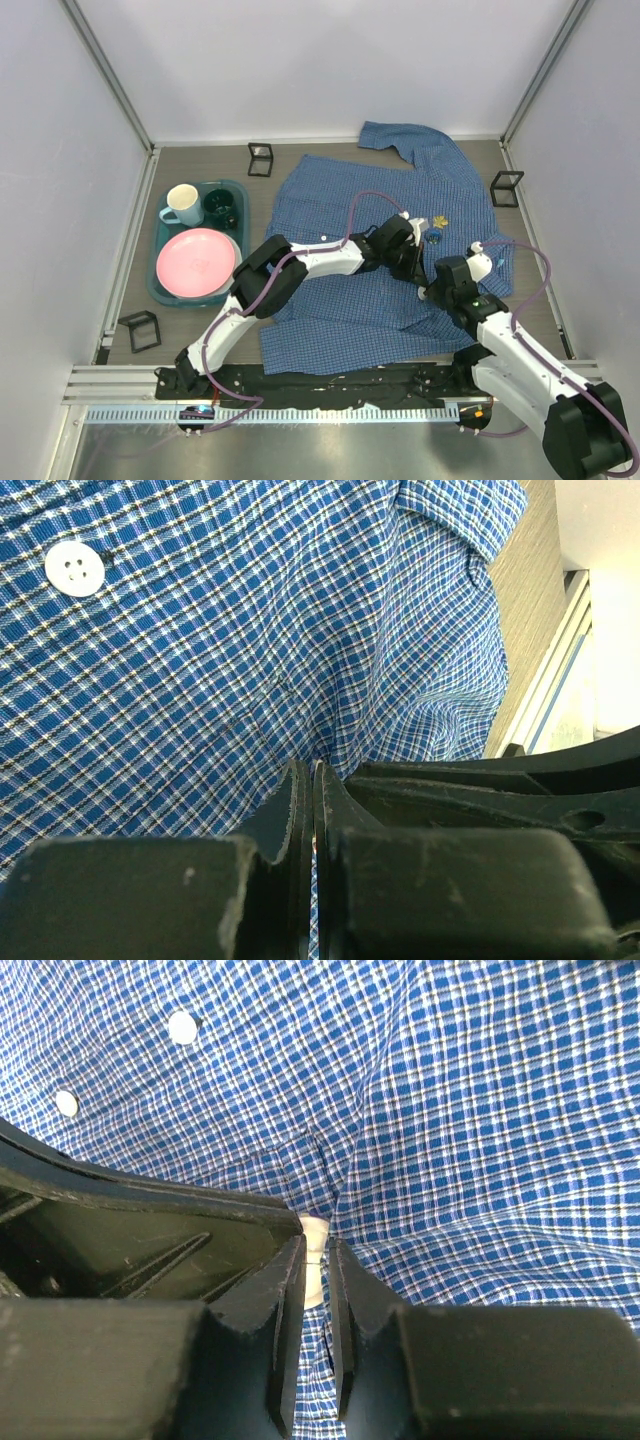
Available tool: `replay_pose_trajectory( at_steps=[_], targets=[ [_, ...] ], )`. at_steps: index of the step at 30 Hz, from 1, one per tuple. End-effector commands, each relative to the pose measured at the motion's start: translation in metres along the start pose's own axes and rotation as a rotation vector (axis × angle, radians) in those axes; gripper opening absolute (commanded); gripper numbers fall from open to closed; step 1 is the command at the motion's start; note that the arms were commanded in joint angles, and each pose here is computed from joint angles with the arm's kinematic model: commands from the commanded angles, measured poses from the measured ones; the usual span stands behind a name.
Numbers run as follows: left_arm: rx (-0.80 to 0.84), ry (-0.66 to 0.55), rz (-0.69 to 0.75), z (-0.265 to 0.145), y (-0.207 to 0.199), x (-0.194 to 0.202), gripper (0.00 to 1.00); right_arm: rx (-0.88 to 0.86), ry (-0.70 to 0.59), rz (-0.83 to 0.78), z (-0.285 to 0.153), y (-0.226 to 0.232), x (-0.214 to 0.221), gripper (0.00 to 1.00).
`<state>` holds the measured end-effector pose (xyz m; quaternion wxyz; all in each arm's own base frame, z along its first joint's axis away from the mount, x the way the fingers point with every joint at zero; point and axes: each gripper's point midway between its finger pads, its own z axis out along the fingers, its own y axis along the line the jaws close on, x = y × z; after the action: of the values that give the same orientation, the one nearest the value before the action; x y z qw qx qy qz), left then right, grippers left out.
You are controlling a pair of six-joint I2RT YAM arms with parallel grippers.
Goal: Remove the brooch from the garment
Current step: Remove the brooch from the clothes.
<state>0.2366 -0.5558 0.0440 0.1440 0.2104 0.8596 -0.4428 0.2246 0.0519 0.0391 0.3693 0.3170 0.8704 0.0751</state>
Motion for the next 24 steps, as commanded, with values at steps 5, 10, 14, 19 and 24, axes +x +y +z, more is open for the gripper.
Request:
replay_pose_trajectory(
  at_steps=[5,10,14,19,24],
  targets=[
    [0.081,-0.015,0.048,-0.003,-0.031,-0.007,0.00,-0.066,0.035,0.018,0.002,0.012,0.008,0.22],
    [0.081,-0.013,0.049,-0.003,-0.030,-0.007,0.00,-0.062,0.030,0.009,0.003,0.012,0.007,0.22],
    [0.082,-0.012,0.048,-0.003,-0.030,-0.007,0.00,-0.077,0.047,0.010,0.004,0.015,0.010,0.22],
    [0.046,0.011,0.001,-0.001,-0.024,-0.002,0.00,-0.116,0.089,-0.016,0.004,0.020,0.019,0.22],
    [0.010,0.030,-0.133,0.000,-0.029,-0.005,0.00,-0.090,0.141,-0.060,0.009,0.012,0.034,0.22]
  ],
)
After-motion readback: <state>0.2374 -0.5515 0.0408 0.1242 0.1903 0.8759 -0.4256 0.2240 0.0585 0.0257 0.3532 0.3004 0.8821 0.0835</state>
